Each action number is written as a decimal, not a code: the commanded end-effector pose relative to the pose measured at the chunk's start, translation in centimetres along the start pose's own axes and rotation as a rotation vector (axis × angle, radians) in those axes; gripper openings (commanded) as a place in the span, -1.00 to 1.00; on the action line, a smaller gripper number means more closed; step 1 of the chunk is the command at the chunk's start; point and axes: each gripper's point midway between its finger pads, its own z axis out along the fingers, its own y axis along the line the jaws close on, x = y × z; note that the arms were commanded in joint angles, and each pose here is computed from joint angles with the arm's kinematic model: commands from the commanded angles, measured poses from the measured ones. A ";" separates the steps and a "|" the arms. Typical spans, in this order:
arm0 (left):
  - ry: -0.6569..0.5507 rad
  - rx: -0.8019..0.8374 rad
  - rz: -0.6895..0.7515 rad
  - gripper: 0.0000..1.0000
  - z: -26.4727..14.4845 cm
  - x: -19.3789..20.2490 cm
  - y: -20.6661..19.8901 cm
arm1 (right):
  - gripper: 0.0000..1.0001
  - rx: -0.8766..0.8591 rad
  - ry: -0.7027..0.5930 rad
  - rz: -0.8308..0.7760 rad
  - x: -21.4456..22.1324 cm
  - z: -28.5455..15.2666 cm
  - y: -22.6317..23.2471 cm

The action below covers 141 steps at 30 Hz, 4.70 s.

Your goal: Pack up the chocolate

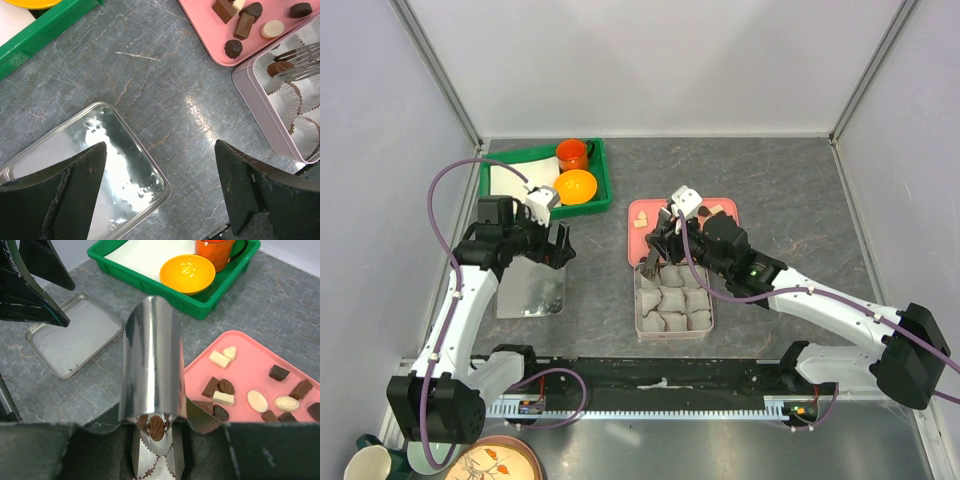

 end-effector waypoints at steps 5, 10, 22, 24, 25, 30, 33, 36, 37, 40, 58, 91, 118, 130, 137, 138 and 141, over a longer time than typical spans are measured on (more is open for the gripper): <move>-0.029 -0.021 0.051 0.90 -0.4 -0.6 0.4 | -0.27 -0.052 -0.088 0.016 -2.6 0.0 1.3; -0.034 -0.022 0.055 0.90 -0.6 -0.6 0.4 | -0.21 -0.050 -0.092 0.016 -2.7 -0.2 1.2; -0.042 -0.026 0.053 0.90 -0.8 -0.8 0.3 | -0.16 -0.050 -0.119 0.024 -3.5 -0.7 1.2; -0.042 -0.025 0.055 0.90 -0.8 -0.7 0.3 | -0.15 -0.050 -0.124 0.024 -3.6 -0.7 1.3; -0.042 -0.026 0.058 0.90 -0.8 -0.7 0.3 | -0.16 -0.053 -0.128 0.024 -3.7 -0.8 1.4; -0.045 -0.025 0.058 0.90 -0.9 -0.7 0.2 | -0.30 -0.016 -0.185 -0.003 -6.0 -1.1 0.7; -0.043 -0.026 0.057 0.90 -0.9 -0.8 0.3 | -0.34 0.023 -0.210 -0.038 -7.8 -0.9 0.1; -0.050 -0.028 0.057 0.90 -1.0 -1.0 0.3 | -0.35 0.069 -0.224 -0.076 -9.1 0.1 -0.9; -0.048 -0.029 0.057 0.90 -1.1 -0.9 0.3 | -0.34 0.075 -0.211 -0.082 -8.8 0.9 -1.1; -0.051 -0.035 0.061 0.90 -1.1 -1.0 0.3 | -0.34 0.091 -0.218 -0.088 -9.5 2.6 -2.2; -0.045 -0.040 0.073 0.91 -1.1 -1.3 0.6 | -0.29 0.135 -0.162 -0.046 -6.0 11.5 -9.2; -0.033 -0.031 0.079 0.91 -0.9 -1.2 0.6 | 0.12 0.180 -0.132 -0.005 -2.5 13.6 -10.8; -0.027 -0.027 0.074 0.90 -0.6 -0.8 0.6 | -0.13 0.096 0.051 0.104 7.7 11.2 -8.6; -0.028 -0.021 0.072 0.90 -0.6 -0.6 0.5 | -0.49 0.106 0.065 0.113 9.6 10.6 -8.5; -0.023 -0.018 0.068 0.89 -0.6 -0.4 0.4 | -0.62 0.133 -0.050 0.057 3.7 9.7 -8.8; -0.026 -0.020 0.071 0.89 -0.7 -0.5 0.4 | -0.62 0.131 -0.065 0.048 2.6 9.6 -8.7; -0.025 -0.019 0.071 0.89 -0.7 -0.5 0.4 | -0.65 0.131 -0.130 0.018 -1.0 8.5 -8.5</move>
